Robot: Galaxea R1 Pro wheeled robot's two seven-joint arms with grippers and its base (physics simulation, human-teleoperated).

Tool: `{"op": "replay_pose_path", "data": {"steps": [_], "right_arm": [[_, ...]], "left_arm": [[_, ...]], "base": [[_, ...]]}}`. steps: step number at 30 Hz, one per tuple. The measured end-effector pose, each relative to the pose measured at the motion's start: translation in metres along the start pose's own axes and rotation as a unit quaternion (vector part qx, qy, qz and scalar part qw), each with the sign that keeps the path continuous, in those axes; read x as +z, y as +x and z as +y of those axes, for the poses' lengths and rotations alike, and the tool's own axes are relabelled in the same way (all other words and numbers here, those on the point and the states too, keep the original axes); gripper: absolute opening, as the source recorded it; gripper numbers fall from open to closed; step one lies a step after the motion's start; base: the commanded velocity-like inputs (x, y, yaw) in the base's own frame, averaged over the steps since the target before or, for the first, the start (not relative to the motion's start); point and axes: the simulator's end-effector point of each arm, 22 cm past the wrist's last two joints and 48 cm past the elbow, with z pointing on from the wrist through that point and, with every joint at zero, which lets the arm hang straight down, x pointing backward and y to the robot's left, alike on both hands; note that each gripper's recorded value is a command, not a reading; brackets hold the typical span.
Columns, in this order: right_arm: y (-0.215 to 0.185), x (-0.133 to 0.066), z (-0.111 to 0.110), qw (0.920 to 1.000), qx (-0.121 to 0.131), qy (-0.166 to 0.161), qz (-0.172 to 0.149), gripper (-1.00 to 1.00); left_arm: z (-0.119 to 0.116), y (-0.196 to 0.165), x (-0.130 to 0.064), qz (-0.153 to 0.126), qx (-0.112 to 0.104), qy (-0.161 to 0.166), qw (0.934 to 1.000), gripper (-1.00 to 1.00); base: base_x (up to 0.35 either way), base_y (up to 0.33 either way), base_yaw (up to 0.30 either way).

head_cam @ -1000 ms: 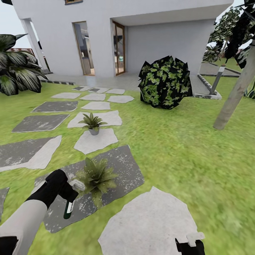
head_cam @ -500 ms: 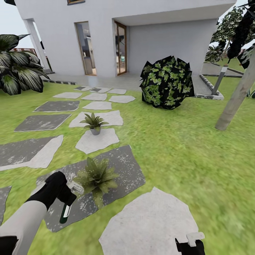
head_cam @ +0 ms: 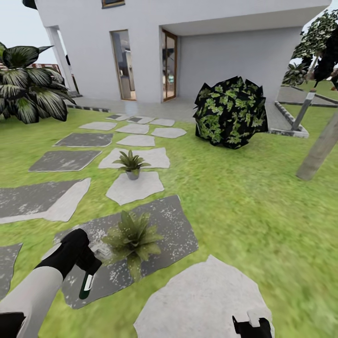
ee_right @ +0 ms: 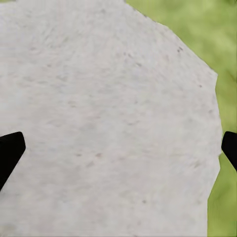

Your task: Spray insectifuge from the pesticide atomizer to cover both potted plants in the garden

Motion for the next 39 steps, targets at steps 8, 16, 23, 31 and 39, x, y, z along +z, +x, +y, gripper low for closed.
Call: {"op": "replay_pose_path", "data": {"steps": [8, 16, 23, 31, 39], "right_arm": [[0.000, 0.000, 0.000, 1.0000, 0.000, 0.000, 0.000, 1.00], [0.000, 0.000, 0.000, 1.0000, 0.000, -0.001, 0.000, 1.00], [0.000, 0.000, 0.000, 1.0000, 0.000, -0.001, 0.000, 1.00], [0.000, 0.000, 0.001, 1.0000, 0.000, -0.001, 0.000, 1.00], [0.000, 0.000, 0.000, 1.0000, 0.000, -0.001, 0.000, 1.00]], "left_arm": [[-0.001, 0.000, 0.001, 0.000, 0.001, 0.000, 1.0000, -1.00], [-0.001, 0.000, 0.001, 0.001, 0.002, -0.002, 1.0000, -1.00], [-0.001, -0.001, 0.000, 0.001, 0.002, -0.003, 1.0000, -1.00], [-0.001, 0.000, 0.001, 0.001, 0.002, -0.002, 1.0000, -1.00], [0.009, 0.007, 0.000, 0.011, 0.002, -0.014, 0.9998, -1.00]], "base": [[0.000, -0.126, 0.057], [0.000, -0.272, 0.000], [0.032, -0.235, 0.128], [0.086, -0.114, 0.262], [0.103, -0.002, 0.025]]}}
